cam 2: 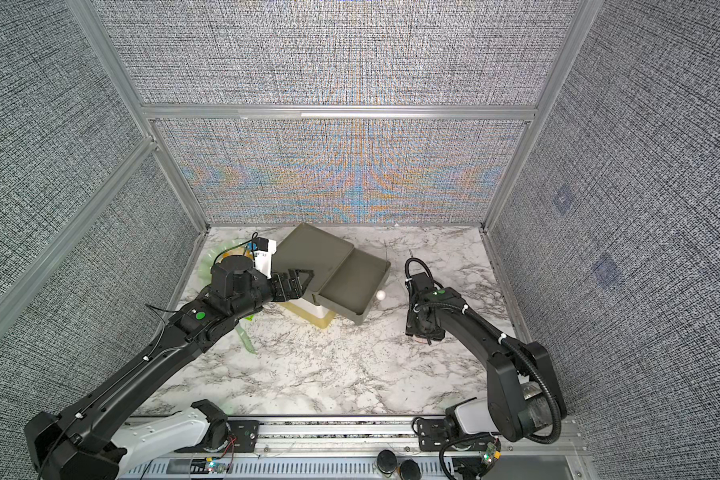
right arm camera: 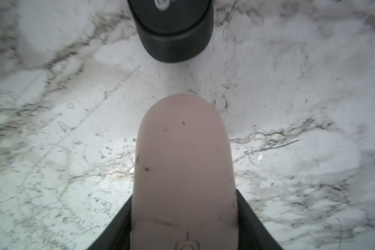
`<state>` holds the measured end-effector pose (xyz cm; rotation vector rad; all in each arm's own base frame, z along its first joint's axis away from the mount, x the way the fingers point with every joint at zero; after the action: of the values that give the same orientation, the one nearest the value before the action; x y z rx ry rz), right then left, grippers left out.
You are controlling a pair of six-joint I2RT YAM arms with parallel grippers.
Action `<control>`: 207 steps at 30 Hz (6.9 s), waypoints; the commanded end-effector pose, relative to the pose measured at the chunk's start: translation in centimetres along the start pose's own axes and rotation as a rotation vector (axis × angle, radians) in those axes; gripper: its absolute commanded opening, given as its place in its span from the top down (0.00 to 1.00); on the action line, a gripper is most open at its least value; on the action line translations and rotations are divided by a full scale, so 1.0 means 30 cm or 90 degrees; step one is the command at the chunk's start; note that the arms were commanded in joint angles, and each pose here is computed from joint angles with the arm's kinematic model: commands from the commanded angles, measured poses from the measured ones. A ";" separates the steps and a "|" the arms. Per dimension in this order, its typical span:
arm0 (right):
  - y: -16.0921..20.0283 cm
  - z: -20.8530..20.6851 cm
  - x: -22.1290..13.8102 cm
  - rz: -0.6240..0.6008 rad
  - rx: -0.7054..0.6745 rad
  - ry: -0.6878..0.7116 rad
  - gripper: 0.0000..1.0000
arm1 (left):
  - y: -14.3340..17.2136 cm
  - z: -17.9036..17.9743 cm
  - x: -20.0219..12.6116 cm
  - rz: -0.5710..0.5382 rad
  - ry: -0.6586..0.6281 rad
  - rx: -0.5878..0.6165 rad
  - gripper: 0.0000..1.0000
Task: Take the mice out of the drawer
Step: Place the mouse at the center of the board, then close the drawer of the storage box, then open the drawer in the storage box.
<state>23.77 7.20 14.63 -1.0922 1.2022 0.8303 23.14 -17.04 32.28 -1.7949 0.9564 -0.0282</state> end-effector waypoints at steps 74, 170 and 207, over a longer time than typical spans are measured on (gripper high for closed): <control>-0.159 0.137 -0.341 -0.168 0.028 -0.337 0.25 | -0.173 0.100 -0.006 -0.011 -0.096 0.087 0.00; -0.143 0.650 -0.004 -0.014 0.141 -0.829 0.68 | 0.043 0.160 0.046 -0.009 -0.049 -0.109 0.00; -0.022 0.369 -0.018 -0.048 0.182 -0.751 0.81 | 0.070 0.221 0.058 -0.015 -0.152 -0.092 0.00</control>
<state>28.06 18.06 15.42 -0.2751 0.2434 0.9748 26.04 -13.41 26.84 -1.9010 0.8047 0.2361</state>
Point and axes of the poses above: each gripper's point midway between its finger pads, its own x axis out along the fingers, its own z axis along the line the jaws close on, y = z × x, the point moved 9 cm from there along -x, back along the fingers, and after that the axes turned 7 degrees about x, right-handed, at the moved point
